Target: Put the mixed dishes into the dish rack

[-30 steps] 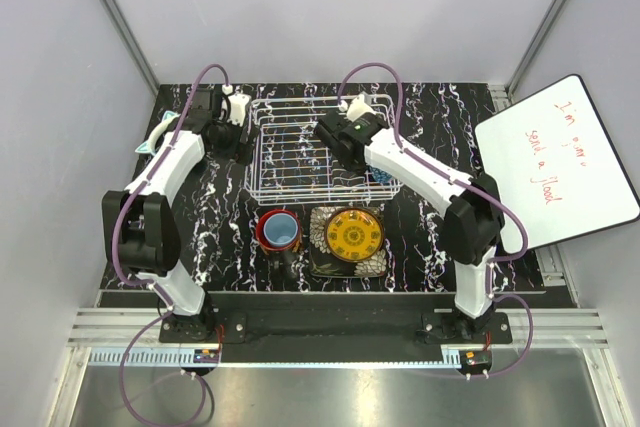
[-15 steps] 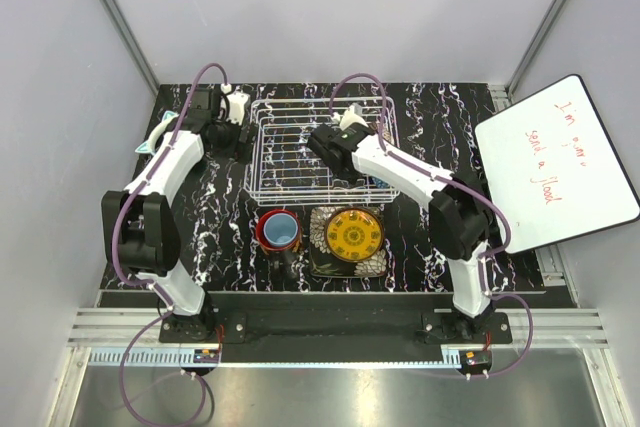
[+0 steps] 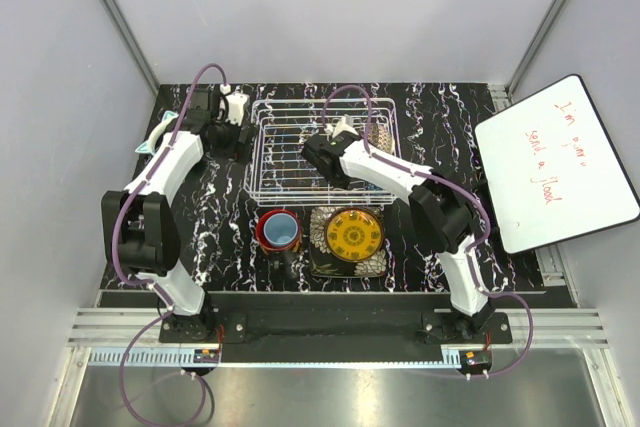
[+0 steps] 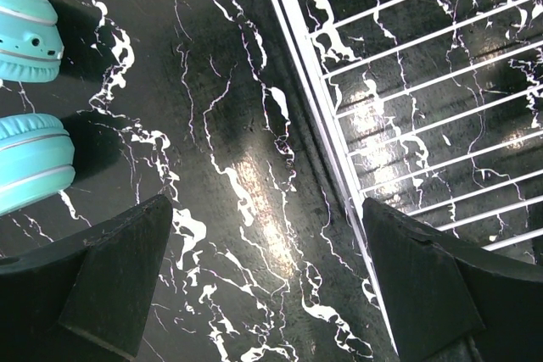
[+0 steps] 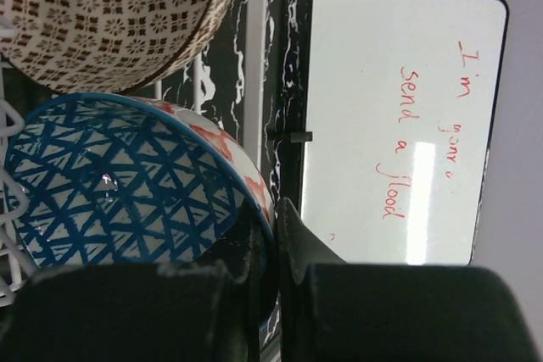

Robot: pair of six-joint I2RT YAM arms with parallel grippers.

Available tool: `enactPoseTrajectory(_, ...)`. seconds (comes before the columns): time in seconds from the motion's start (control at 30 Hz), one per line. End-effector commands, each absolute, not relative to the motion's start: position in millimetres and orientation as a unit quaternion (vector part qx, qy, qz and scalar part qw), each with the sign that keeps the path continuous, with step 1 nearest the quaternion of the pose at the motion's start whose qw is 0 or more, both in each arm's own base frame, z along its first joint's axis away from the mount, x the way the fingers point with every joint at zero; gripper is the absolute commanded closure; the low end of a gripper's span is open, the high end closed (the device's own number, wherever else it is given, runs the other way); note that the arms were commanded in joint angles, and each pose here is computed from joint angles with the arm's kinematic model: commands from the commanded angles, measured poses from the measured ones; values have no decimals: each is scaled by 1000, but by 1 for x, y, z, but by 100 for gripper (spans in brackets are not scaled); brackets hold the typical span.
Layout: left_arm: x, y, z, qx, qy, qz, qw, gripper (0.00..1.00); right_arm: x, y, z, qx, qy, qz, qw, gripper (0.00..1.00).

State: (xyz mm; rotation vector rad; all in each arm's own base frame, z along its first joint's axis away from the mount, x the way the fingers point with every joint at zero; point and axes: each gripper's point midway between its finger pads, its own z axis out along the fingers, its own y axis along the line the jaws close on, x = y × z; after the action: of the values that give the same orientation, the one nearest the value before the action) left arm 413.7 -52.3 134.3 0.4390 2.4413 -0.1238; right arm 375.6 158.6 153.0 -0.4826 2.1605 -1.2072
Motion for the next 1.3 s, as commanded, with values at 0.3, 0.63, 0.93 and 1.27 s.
enactPoseTrajectory(0.3, 421, -52, 147, 173, 918, -49, 354, 1, 362, 165, 127, -196, 837, -430, 277, 59)
enactPoseTrajectory(0.63, 424, -52, 153, 172, 915, -48, 361, 1, 356, 162, 179, -144, 850, -385, 330, 26)
enactPoseTrajectory(0.93, 434, -49, 173, 184, 907, -34, 378, 1, 312, 177, 246, -97, 900, -129, 405, 18)
enactPoseTrajectory(1.27, 396, -76, 208, 292, 875, -52, 384, 2, 221, 201, 185, -93, 913, 149, 368, 33)
